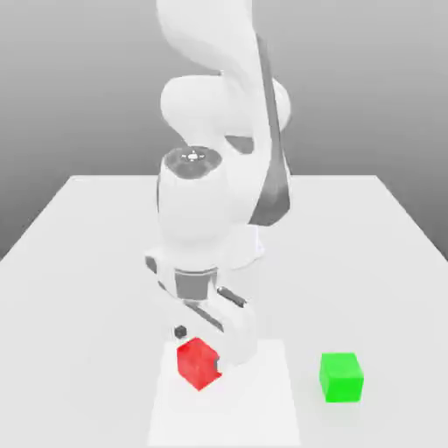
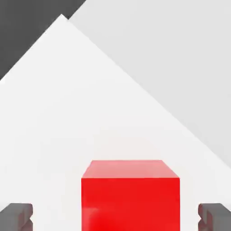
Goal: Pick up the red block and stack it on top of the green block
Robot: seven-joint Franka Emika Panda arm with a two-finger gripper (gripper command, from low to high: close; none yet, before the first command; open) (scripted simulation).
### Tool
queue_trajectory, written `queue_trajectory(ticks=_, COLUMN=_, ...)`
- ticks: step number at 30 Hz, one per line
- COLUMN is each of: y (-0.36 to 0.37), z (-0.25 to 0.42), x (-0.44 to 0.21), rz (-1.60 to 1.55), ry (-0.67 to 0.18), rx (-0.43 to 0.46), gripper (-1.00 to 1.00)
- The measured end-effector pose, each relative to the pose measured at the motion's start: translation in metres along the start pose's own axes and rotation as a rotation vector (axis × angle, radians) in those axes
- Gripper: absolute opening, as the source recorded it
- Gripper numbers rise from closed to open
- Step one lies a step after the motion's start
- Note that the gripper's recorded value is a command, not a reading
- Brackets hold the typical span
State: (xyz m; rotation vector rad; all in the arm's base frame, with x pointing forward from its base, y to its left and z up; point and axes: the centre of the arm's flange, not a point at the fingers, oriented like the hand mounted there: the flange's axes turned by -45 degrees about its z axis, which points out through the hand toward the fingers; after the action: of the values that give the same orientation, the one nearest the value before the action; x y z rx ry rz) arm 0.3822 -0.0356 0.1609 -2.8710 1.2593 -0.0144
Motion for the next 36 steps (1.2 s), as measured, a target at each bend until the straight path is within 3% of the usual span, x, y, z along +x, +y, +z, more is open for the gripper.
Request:
queue_trajectory(ticks=2, y=0.002, z=0.012, x=-0.002, rz=-0.002, ry=-0.003, rx=-0.005, gripper=0.0)
queue_trajectory(ticks=3, y=0.004, z=0.016, x=-0.003, rz=-0.003, ry=-0.004, rx=-0.007, gripper=-1.0)
queue_trajectory(ticks=27, y=0.0, z=-0.05, x=-0.003, rz=-0.006, ry=-0.004, rx=-0.008, gripper=-1.0)
queue_trajectory(ticks=36, y=-0.056, z=-0.064, x=-0.033, rz=-0.142, ry=-0.006, rx=-0.007, gripper=-1.0)
